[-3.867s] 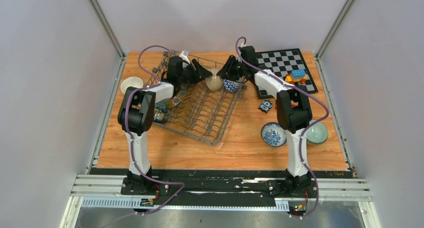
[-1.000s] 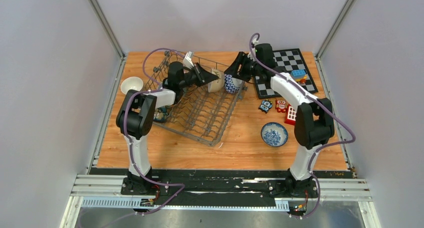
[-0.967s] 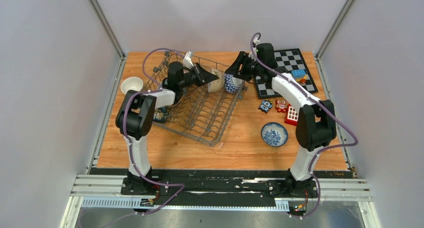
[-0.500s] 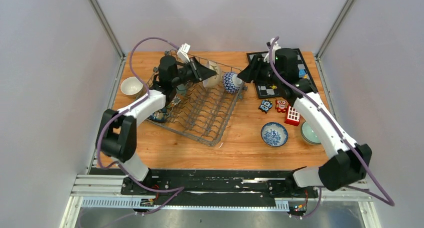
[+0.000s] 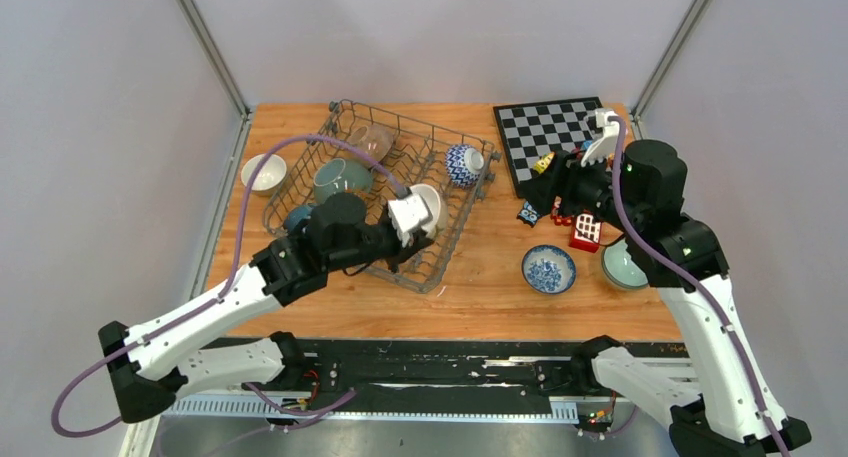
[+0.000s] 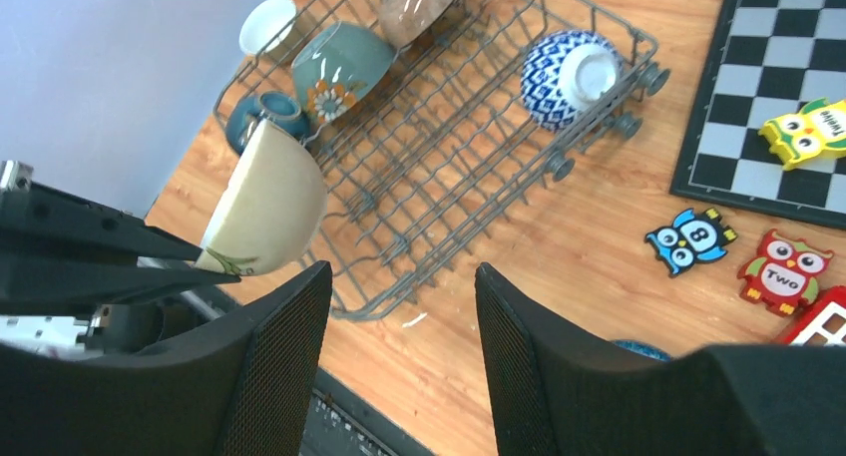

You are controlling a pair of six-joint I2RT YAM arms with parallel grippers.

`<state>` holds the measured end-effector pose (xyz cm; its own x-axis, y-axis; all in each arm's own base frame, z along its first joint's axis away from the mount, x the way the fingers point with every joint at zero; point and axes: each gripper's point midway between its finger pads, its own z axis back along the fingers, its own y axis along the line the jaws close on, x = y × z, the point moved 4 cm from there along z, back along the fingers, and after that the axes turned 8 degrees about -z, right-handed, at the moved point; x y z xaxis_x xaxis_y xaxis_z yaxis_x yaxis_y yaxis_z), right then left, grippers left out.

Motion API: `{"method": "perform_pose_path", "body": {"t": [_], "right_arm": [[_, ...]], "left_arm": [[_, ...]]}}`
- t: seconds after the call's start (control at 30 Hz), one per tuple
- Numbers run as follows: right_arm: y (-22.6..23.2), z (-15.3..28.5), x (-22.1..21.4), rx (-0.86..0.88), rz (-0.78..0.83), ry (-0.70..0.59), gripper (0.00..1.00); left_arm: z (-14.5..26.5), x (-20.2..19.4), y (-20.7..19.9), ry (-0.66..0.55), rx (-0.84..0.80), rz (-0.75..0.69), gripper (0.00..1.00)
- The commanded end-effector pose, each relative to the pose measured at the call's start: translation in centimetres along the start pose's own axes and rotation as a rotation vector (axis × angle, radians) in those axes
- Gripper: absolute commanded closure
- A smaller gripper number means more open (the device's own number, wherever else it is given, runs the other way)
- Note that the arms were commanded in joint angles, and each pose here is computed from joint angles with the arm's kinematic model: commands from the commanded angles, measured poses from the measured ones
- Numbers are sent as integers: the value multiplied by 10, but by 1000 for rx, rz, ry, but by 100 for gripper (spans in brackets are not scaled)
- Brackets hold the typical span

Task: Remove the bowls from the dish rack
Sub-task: Place the bowl with the bowl.

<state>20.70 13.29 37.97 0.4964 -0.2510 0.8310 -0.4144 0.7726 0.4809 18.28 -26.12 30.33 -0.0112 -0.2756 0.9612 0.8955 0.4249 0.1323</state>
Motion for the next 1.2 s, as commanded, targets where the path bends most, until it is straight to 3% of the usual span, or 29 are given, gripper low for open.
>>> {"method": "perform_pose_path", "body": {"t": [0.0, 0.23, 0.33, 0.53, 0.77, 1.03, 1.17], "right_arm": [[12, 16, -15, 65, 26, 118, 41], [30, 0, -39, 104, 103, 309, 44], [37, -8, -47, 39, 203, 343, 42], [63, -29, -67, 78, 303, 438, 41], [78, -54, -88, 12, 461, 508, 41], [87, -65, -115, 31, 540, 624, 42], [101, -62, -130, 122, 539, 686, 42]], "left_arm": [[21, -24, -5, 150, 64, -398, 100], [27, -37, -20, 304, 65, -755, 100], [25, -42, -25, 362, 52, -868, 100], [26, -61, -40, 386, -80, -1022, 100], [41, -91, -67, 387, -369, -1061, 100], [54, -88, -89, 257, -535, -1065, 100], [59, -93, -94, 257, -587, -1090, 100]]}}
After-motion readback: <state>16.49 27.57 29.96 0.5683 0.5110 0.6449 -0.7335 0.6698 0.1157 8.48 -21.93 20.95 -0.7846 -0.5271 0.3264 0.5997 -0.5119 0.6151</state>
